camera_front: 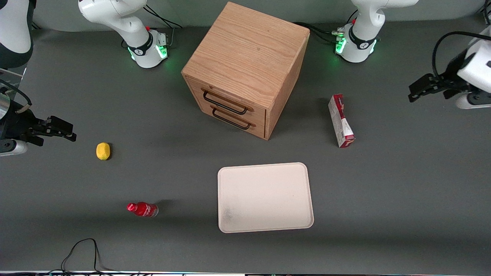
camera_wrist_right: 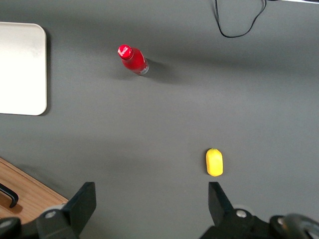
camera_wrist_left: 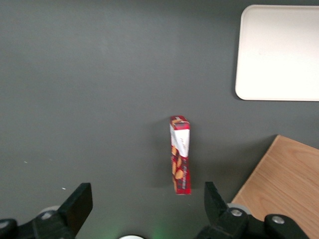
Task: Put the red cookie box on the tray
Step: 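Move the open left gripper above the upright red cookie box, then lower the left gripper around the box top and close it, then lift the gripped box and carry it toward the white tray, then lower the box onto the tray's rim edge with the left gripper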
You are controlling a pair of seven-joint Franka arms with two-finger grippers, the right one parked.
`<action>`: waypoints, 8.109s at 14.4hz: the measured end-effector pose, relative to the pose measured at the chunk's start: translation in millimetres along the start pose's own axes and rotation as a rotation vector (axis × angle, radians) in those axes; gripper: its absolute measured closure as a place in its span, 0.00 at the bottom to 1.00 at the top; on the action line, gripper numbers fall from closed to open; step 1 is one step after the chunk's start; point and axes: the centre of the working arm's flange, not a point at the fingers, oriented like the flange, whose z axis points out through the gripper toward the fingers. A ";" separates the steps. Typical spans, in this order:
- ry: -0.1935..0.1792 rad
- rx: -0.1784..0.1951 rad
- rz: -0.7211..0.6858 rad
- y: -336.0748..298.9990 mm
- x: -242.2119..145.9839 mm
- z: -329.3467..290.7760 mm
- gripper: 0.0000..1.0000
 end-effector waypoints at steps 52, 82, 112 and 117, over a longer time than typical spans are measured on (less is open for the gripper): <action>-0.045 0.004 -0.071 58.6 -73.9 396.6 0.79; -0.074 0.015 -0.027 97.5 52.0 38.7 0.96; 0.024 0.093 0.087 278.2 168.4 349.8 0.96; 0.014 0.094 0.086 278.1 169.7 370.8 0.96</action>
